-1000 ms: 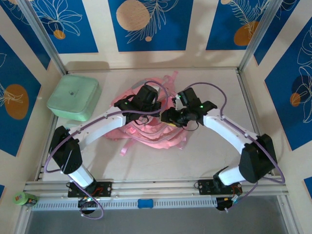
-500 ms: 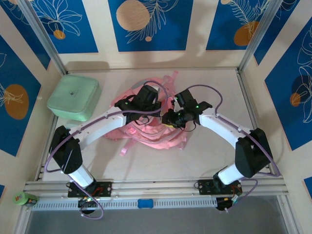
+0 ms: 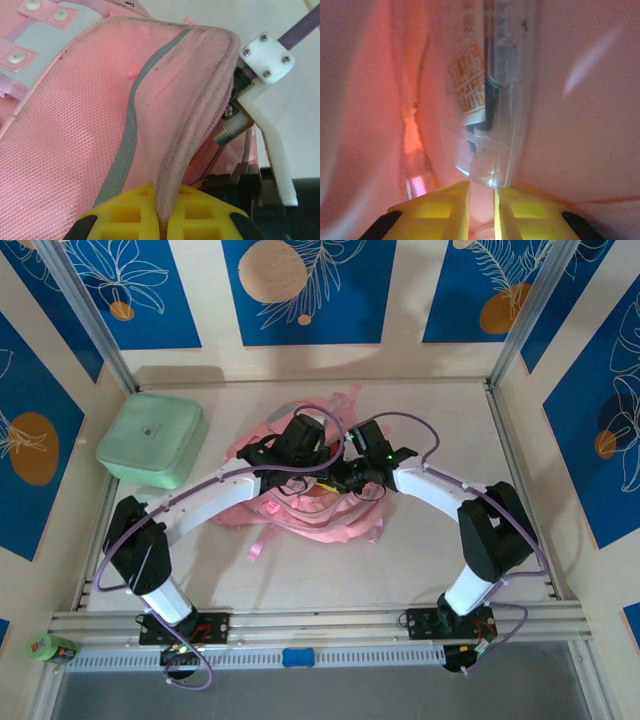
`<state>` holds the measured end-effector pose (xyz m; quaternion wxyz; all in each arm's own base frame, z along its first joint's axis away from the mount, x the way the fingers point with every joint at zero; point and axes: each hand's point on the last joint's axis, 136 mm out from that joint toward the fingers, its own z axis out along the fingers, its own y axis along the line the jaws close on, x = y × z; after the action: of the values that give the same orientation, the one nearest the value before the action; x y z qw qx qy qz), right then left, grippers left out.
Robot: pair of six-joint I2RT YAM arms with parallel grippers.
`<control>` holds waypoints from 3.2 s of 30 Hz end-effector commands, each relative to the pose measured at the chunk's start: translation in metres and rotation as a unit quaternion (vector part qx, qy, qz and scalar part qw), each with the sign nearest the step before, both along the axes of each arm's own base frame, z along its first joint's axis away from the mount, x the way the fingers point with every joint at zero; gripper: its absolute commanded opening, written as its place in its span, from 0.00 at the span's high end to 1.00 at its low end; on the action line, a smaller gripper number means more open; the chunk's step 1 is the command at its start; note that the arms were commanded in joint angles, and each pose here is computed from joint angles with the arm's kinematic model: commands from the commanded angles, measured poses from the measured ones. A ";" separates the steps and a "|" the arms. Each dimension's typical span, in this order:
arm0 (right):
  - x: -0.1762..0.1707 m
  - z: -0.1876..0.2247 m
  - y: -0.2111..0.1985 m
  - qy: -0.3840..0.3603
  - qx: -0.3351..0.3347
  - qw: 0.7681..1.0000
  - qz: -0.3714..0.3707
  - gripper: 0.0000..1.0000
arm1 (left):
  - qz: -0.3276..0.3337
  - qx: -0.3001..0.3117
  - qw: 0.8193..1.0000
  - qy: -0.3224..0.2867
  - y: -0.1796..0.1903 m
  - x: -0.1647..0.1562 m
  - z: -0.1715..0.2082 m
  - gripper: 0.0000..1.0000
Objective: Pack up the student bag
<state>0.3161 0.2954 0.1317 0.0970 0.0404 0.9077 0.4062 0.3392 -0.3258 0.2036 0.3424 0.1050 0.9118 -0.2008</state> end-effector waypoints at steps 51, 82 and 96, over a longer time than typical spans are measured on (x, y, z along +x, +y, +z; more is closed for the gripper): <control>-0.041 -0.034 0.055 -0.152 -0.325 0.931 -0.067 0.68 | 0.200 -0.166 0.961 0.097 0.140 -0.006 -0.082 0.46; -0.071 -0.015 -0.048 -0.220 -0.448 0.864 0.060 1.00 | 0.378 -0.139 0.909 0.108 0.199 -0.004 -0.184 0.69; -0.069 -0.012 -0.011 -0.255 -0.362 0.884 0.149 1.00 | 0.262 -0.150 0.949 0.092 0.188 0.009 -0.120 0.62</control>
<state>0.2490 0.2799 0.1215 0.2714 -0.2178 0.9361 0.0509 0.3650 -0.1423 0.0734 0.3225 -0.2226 0.8856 -0.2491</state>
